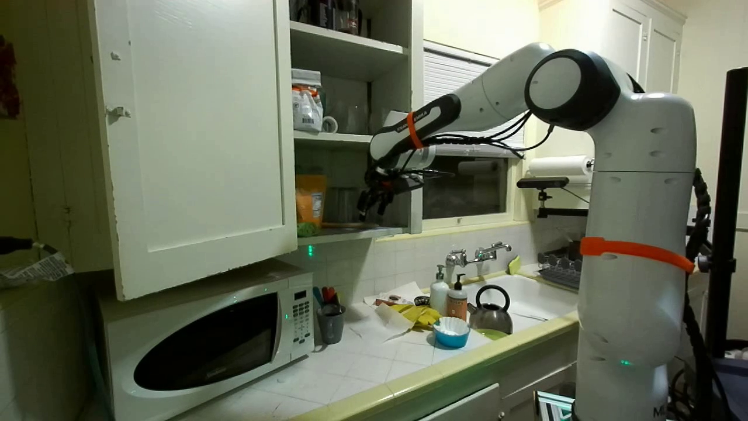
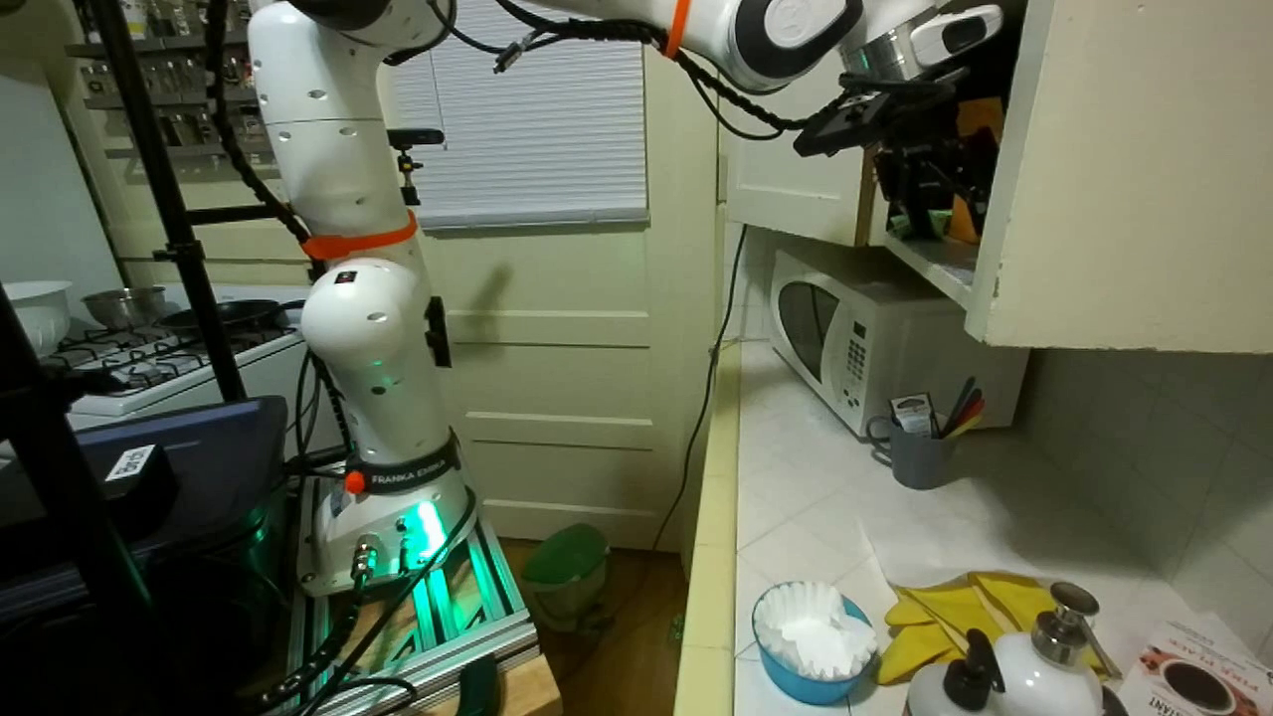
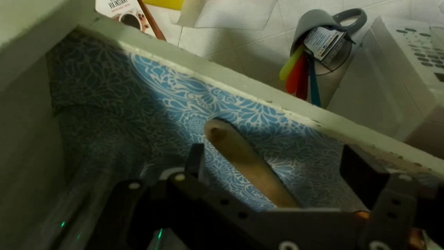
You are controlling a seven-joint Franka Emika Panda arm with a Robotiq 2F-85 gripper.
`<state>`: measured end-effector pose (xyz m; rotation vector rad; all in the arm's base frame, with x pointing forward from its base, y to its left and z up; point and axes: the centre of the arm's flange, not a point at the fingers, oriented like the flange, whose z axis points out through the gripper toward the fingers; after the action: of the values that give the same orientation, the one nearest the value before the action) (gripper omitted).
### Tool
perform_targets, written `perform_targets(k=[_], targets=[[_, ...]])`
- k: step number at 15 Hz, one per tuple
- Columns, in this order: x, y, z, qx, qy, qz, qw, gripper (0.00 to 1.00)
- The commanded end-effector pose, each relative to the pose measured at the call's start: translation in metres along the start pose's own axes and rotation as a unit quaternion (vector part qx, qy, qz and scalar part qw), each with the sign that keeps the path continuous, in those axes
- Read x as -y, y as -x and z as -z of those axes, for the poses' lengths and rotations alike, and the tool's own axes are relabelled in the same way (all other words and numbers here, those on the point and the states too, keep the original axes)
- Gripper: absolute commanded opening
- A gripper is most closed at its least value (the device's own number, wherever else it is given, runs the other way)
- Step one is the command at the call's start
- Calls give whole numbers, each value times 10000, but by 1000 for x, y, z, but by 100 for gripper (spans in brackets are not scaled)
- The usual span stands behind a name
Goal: Remove the blue bowl from the cupboard
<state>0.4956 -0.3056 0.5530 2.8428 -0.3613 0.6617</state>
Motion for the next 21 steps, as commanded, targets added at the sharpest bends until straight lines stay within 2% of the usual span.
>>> perform_targets(k=[1, 13, 17, 21], targets=[[-3, 2, -7, -49, 56, -439, 9990, 100], [-14, 6, -34, 54, 210, -1425, 9896, 100], [-15, 4, -43, -16, -45, -1403, 9901, 100], [-14, 0, -45, -223, -133, -1341, 9906, 100]])
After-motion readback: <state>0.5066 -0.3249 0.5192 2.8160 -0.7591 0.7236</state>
